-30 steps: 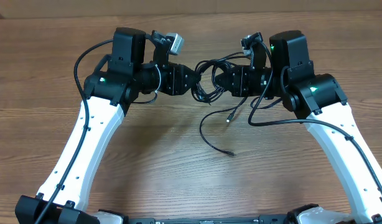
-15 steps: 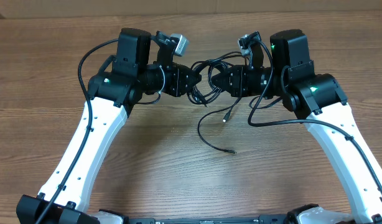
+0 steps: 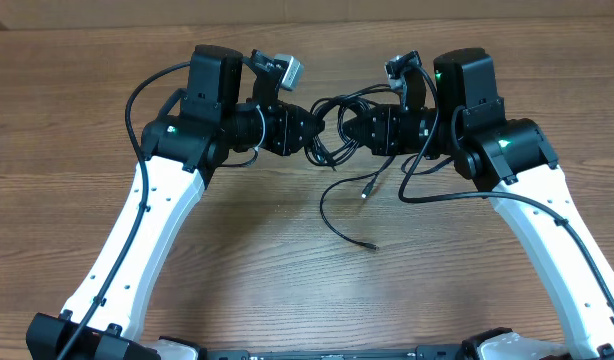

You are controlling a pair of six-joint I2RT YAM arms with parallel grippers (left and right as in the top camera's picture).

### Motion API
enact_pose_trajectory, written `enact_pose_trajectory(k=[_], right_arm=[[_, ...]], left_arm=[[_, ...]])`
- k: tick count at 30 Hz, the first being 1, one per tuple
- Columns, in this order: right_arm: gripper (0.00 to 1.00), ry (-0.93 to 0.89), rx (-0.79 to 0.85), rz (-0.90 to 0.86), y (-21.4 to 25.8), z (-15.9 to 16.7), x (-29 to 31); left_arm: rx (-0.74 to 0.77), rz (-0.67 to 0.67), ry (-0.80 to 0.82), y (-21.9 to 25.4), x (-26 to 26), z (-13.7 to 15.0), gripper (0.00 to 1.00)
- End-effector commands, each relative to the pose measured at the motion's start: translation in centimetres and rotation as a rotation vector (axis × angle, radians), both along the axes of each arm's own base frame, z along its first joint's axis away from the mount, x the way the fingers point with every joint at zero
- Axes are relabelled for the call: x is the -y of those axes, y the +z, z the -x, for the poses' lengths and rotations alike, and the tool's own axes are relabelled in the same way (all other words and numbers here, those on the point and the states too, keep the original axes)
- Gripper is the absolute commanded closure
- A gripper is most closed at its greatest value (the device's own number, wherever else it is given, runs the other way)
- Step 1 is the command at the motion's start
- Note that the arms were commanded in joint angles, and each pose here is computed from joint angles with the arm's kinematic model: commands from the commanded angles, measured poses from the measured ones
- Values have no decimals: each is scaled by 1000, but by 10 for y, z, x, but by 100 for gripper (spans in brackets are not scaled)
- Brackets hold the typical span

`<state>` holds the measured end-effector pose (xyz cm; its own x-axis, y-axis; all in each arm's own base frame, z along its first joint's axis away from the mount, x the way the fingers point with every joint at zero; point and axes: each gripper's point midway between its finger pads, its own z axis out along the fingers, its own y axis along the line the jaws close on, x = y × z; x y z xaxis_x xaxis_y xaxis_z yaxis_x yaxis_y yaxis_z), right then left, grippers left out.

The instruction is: Untangle cables

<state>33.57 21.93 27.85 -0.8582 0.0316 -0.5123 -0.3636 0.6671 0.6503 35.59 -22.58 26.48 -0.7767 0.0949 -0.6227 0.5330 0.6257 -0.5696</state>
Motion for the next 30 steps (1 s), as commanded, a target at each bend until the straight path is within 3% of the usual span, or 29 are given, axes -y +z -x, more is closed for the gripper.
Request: enact_pose_trajectory(k=[1,4,14,25,30], right_arm=[[96,-1,23,-4,7,-1,-1],[96,0,23,-4,7,-1,-1],[96,0,13,1,5,1,0],[96,-92,-36,134,-19,0,21],[96,-81,-32,142,-20,1,22]], left_arm=[[32,16,-16,12,4,2,85],[32,16,-16,12,4,2,96],[14,39,7,15,5,0,96],[-104,308,110,62,20,-16,96],[-157,346,190,64,7,-27,96]])
